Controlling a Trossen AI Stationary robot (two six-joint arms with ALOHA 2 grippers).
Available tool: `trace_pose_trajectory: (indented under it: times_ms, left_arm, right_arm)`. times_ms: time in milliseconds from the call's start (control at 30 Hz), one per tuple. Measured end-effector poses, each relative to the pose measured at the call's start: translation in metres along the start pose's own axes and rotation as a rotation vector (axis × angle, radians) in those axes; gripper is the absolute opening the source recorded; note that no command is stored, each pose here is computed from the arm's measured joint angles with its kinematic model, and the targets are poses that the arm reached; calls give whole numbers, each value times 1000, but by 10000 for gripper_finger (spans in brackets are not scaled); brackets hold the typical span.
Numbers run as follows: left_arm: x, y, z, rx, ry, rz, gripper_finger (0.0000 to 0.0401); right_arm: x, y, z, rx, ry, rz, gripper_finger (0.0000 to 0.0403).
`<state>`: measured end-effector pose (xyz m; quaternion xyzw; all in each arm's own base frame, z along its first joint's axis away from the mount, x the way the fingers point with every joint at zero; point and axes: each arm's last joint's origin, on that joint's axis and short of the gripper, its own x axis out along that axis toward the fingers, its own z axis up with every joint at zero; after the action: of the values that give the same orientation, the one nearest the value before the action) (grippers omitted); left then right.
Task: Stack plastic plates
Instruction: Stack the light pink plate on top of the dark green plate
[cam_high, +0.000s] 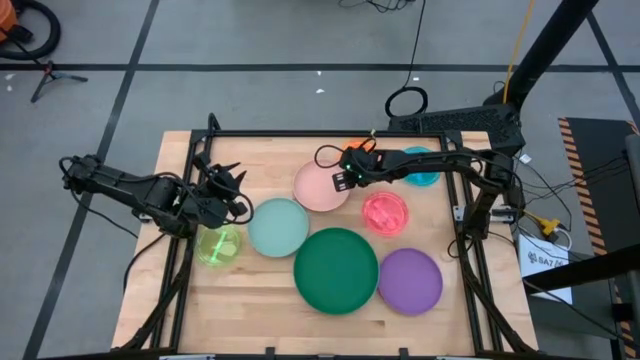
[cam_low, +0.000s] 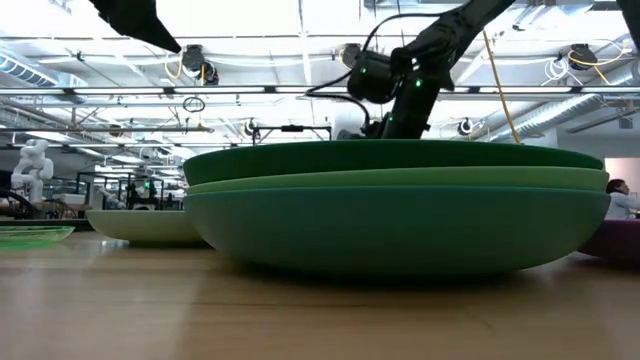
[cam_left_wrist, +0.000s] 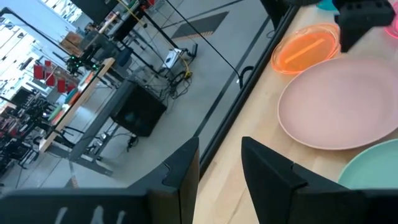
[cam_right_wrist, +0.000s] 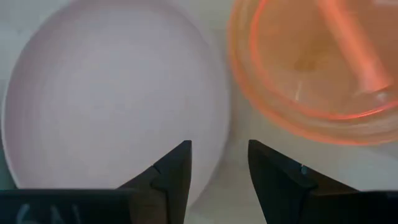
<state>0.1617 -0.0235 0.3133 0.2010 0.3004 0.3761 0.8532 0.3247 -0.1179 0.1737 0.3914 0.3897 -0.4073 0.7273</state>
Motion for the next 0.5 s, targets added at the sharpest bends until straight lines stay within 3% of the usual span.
trace_pose_trajectory:
  times_ms: [200, 500]
  left_arm:
    - [0, 0, 0, -15, 0, 0, 127]
    - [0, 0, 0, -34, 1, 0, 127]
  right_arm:
    - [13, 0, -4, -9, 22, -23, 151]
    - [13, 4, -3, -14, 34, 37, 151]
